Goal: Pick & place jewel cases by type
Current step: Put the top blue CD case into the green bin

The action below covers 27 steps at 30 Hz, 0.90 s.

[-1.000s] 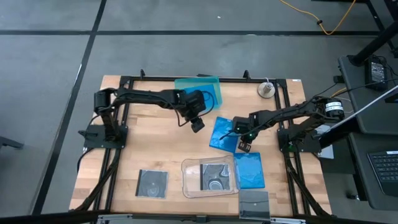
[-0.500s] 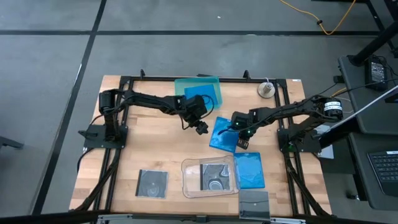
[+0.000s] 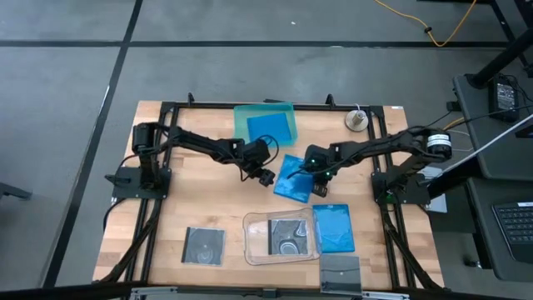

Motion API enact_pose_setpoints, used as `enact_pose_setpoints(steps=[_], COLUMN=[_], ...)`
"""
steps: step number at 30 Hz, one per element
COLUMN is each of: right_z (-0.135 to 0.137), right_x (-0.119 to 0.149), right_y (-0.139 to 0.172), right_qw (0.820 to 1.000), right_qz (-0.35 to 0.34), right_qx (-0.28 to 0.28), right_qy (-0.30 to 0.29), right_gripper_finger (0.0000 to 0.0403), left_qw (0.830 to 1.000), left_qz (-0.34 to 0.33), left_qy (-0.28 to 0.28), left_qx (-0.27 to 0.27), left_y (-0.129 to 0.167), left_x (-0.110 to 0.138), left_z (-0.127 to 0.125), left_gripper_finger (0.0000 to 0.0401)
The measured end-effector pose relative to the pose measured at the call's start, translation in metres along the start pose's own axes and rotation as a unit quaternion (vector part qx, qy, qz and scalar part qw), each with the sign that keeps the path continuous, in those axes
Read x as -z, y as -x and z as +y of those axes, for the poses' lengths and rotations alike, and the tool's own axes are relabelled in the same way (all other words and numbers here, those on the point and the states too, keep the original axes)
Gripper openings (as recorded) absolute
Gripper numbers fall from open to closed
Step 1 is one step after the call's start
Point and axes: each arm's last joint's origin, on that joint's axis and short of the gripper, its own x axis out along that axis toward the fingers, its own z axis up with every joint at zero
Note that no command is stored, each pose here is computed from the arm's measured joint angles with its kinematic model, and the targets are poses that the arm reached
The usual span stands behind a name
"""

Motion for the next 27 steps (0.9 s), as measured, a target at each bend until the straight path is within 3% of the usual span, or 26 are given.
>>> enact_pose_setpoints(steps=[9, 15, 27], right_z=[-0.012, -0.015, -0.021], right_x=[-0.032, -0.044, -0.049], right_y=[-0.002, -0.014, -0.014], right_qw=[0.998, 0.998, 0.996], right_qz=[-0.048, -0.049, -0.069], right_qx=[-0.004, -0.019, -0.027], right_qy=[0.032, 0.036, 0.045], right_gripper_finger=[0.0007, 0.0007, 0.0007], left_qw=[0.997, 0.994, 0.987], left_qz=[-0.044, -0.076, -0.11], left_qy=[0.048, 0.059, 0.094], left_qx=[-0.042, -0.06, -0.074], left_y=[-0.005, -0.003, -0.004], left_x=[0.013, 0.005, 0.008], left_z=[0.009, 0.016, 0.012], left_gripper_finger=[0.0229, 0.0229, 0.0229])
